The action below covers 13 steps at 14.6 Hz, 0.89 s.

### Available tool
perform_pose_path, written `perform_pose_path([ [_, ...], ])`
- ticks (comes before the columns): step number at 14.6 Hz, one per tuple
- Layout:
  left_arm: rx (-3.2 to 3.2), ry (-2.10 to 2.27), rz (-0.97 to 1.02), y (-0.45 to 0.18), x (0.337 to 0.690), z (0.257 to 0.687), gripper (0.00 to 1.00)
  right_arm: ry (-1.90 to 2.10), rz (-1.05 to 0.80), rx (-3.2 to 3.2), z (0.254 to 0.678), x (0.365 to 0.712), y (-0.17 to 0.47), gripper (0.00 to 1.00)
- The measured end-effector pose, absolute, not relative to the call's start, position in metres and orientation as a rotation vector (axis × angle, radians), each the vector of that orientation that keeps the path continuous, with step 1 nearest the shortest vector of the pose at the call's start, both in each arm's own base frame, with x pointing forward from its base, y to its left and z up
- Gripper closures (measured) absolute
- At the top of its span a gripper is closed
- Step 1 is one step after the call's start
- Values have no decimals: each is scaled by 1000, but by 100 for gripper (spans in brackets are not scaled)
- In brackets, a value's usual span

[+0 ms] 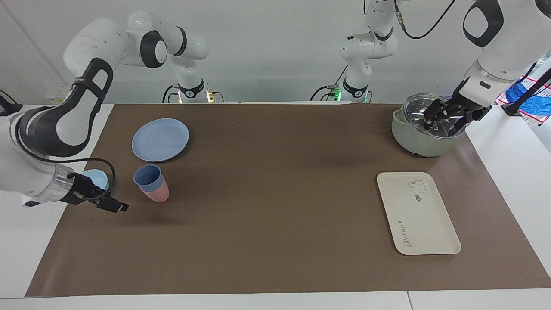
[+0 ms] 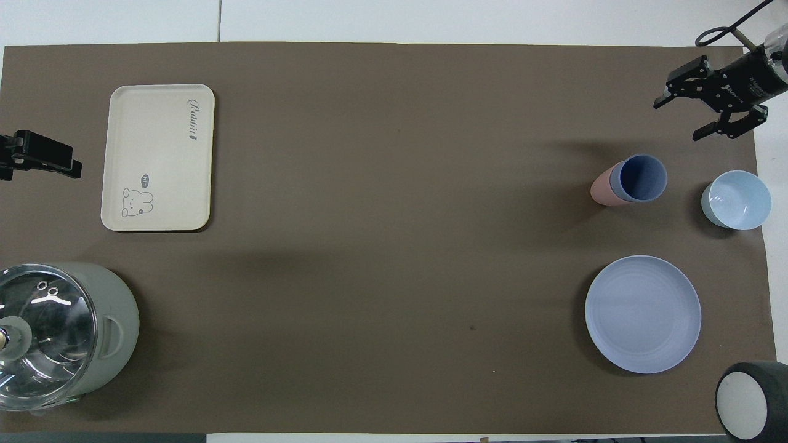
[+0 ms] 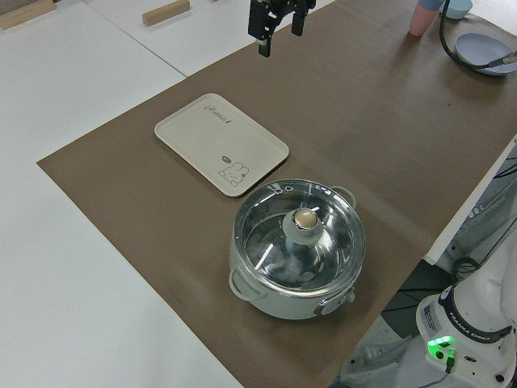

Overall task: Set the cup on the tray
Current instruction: 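Raise the right gripper and move it over the stacked pink-blue cups, then close the right gripper around the stacked pink-blue cups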

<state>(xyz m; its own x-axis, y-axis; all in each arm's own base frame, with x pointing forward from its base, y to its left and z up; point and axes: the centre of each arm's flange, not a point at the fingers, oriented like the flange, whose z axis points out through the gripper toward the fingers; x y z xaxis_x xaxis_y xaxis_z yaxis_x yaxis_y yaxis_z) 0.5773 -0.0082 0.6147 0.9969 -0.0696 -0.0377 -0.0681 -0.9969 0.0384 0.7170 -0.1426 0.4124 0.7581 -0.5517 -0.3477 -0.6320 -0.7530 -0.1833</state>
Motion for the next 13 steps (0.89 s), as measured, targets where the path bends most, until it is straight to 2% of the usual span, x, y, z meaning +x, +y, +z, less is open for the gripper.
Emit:
perform_pose_path([
  [7, 3102, -107, -61, -8, 577, 615, 0, 1120, 661, -2453, 330, 689, -167, 0],
  [13, 3102, -107, -61, -8, 577, 615, 0, 1162, 777, -2343, 297, 676, -159, 0],
])
